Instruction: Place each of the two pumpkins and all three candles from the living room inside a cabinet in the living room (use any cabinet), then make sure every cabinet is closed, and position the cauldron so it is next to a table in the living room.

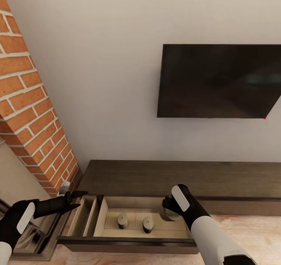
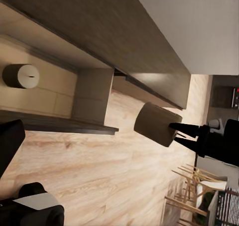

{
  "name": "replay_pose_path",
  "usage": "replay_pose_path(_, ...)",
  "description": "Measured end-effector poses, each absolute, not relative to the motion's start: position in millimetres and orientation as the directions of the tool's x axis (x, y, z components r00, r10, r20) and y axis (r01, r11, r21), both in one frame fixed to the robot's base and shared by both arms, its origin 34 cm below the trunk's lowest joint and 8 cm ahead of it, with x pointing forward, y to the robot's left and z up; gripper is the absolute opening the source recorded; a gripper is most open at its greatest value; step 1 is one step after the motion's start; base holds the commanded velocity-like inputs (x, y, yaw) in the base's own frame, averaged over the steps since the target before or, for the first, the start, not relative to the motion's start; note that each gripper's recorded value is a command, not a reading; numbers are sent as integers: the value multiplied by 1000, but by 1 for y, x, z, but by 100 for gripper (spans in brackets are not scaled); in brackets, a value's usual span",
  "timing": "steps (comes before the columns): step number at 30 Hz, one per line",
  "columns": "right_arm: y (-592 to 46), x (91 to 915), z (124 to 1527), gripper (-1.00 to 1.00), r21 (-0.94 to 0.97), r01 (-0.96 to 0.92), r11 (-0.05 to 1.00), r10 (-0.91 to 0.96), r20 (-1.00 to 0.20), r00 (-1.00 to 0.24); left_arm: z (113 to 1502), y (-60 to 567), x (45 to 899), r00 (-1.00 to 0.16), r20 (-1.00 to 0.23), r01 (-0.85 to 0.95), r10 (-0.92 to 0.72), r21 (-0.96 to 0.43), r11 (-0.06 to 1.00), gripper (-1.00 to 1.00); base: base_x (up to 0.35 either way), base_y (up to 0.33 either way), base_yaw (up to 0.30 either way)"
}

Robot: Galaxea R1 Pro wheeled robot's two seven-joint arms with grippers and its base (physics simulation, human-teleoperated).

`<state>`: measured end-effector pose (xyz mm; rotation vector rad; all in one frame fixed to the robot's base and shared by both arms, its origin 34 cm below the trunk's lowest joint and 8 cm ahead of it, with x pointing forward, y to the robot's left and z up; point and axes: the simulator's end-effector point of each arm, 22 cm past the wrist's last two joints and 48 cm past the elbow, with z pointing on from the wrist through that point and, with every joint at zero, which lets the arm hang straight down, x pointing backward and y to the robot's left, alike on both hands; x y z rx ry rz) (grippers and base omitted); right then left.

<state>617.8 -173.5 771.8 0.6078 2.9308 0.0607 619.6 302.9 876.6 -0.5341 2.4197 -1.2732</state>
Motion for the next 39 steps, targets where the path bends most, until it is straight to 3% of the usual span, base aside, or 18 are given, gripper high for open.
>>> replay_pose_path(9,-180,607,759,-100,16,389,921,388,-113,-915,873,303,621,-866,-131,-164,-482,-837,522,100,4,0,0)
replay_pose_path(18,-175,622,755,-100,-21,328,944,318,-190,-929,866,304,624,-866,-131,-164,-483,-837,521,100,0,0,0)
replay_pose_path(39,-176,633,735,-100,-11,311,950,302,-211,-930,845,304,631,-864,-133,-163,-485,-838,521,100,0,0,0)
